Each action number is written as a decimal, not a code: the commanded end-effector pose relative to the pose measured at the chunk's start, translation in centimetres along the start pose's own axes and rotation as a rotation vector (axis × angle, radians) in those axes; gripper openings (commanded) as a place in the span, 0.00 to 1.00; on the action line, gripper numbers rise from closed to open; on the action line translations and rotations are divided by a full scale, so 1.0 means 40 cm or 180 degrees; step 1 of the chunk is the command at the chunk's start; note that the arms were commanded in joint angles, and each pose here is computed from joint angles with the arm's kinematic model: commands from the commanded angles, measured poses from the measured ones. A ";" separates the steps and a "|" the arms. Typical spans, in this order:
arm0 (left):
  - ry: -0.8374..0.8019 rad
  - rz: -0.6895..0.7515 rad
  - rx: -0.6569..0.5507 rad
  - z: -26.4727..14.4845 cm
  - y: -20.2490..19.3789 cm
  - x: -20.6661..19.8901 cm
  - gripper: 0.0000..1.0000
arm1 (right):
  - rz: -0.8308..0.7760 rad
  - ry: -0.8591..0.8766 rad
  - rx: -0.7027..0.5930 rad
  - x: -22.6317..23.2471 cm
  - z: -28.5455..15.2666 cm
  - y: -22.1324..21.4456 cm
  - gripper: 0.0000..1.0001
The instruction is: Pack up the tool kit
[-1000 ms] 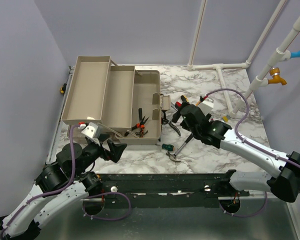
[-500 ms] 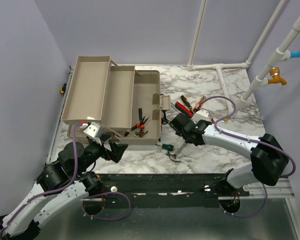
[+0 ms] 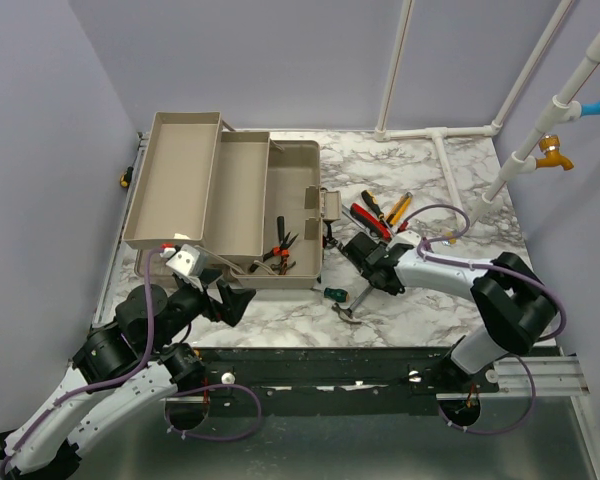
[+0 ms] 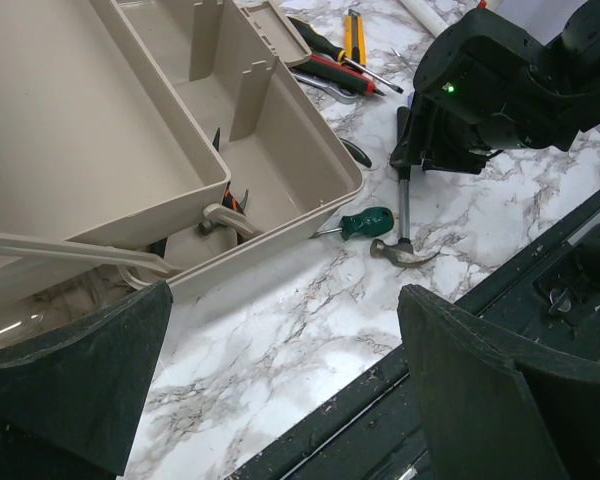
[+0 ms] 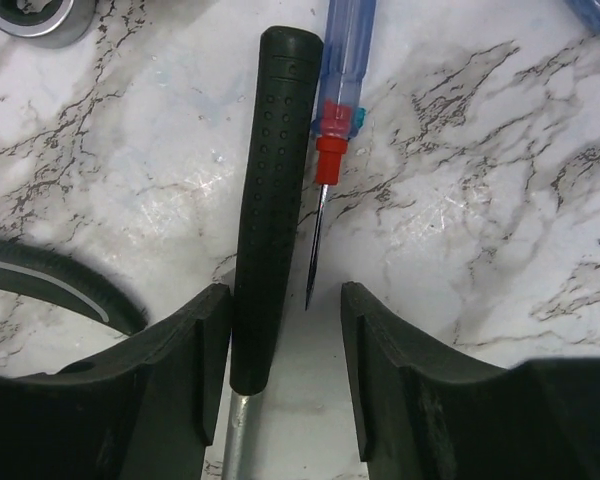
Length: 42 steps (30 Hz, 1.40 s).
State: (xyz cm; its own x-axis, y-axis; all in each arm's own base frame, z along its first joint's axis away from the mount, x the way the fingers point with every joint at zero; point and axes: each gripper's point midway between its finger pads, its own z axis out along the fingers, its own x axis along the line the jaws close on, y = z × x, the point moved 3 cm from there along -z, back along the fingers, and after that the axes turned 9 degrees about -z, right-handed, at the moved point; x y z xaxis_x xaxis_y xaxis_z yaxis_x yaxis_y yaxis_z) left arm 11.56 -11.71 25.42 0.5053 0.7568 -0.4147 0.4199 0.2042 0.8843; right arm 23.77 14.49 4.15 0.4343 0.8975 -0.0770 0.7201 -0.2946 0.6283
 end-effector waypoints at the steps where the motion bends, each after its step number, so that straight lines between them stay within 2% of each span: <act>1: -0.0084 -0.0015 -0.0004 -0.004 -0.003 -0.008 0.99 | 0.0195 0.0084 0.0122 0.003 0.026 -0.025 0.47; 6: -0.0076 -0.0005 0.0004 -0.001 -0.003 -0.008 0.99 | 0.0309 0.0230 0.0105 0.008 0.001 -0.004 0.19; 9: -0.0066 -0.0001 0.0021 -0.001 -0.004 -0.007 0.99 | 0.0381 0.0356 0.0034 0.011 -0.032 0.029 0.14; 17: -0.0065 -0.0011 -0.0016 -0.005 -0.002 -0.005 0.99 | 0.0508 0.0842 -0.0283 0.007 -0.139 0.129 0.09; 18: -0.0068 -0.0011 -0.0013 -0.005 -0.003 -0.005 0.99 | 0.0528 0.0906 -0.0332 0.004 -0.154 0.140 0.05; 22: -0.0065 -0.0015 -0.0007 -0.005 -0.003 -0.005 0.99 | 0.0567 0.1048 -0.0440 -0.008 -0.185 0.164 0.05; 32: -0.0069 -0.0006 0.0054 0.006 -0.009 -0.008 0.99 | 0.0416 0.1048 0.0085 0.041 -0.101 0.046 0.02; 33: -0.0078 0.0006 0.0083 0.010 -0.011 -0.011 0.99 | 0.0398 0.1108 0.0155 0.053 -0.099 0.036 0.04; 35: -0.0148 0.0029 0.0150 0.017 -0.016 -0.021 0.99 | 0.0354 0.1198 0.0265 0.075 -0.092 0.019 0.15; 37: -0.0177 0.0045 0.0217 0.023 -0.022 -0.026 0.99 | 0.0310 0.1206 0.0333 0.088 -0.082 0.007 0.35; 38: -0.0170 0.0054 0.0247 0.026 -0.025 -0.026 0.99 | 0.0289 0.1193 0.0355 0.091 -0.078 0.002 0.49; 39: -0.0159 0.0062 0.0276 0.028 -0.027 -0.025 0.99 | 0.0273 0.1166 0.0375 0.092 -0.072 -0.003 0.55; 41: -0.0153 0.0066 0.0299 0.030 -0.029 -0.026 0.99 | 0.0275 0.1115 0.0424 0.091 -0.062 -0.013 0.75; 42: -0.0156 0.0068 0.0298 0.031 -0.028 -0.026 0.99 | 0.0275 0.1099 0.0454 0.091 -0.059 -0.020 0.77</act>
State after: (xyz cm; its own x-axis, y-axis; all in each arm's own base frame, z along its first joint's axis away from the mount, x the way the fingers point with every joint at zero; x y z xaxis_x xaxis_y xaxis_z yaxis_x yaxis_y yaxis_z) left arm 11.67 -12.82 24.48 0.5174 0.7521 -0.4083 0.4698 0.1492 0.8701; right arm 23.51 17.82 5.78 0.3050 0.9258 0.2232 0.7509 -0.3780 0.5416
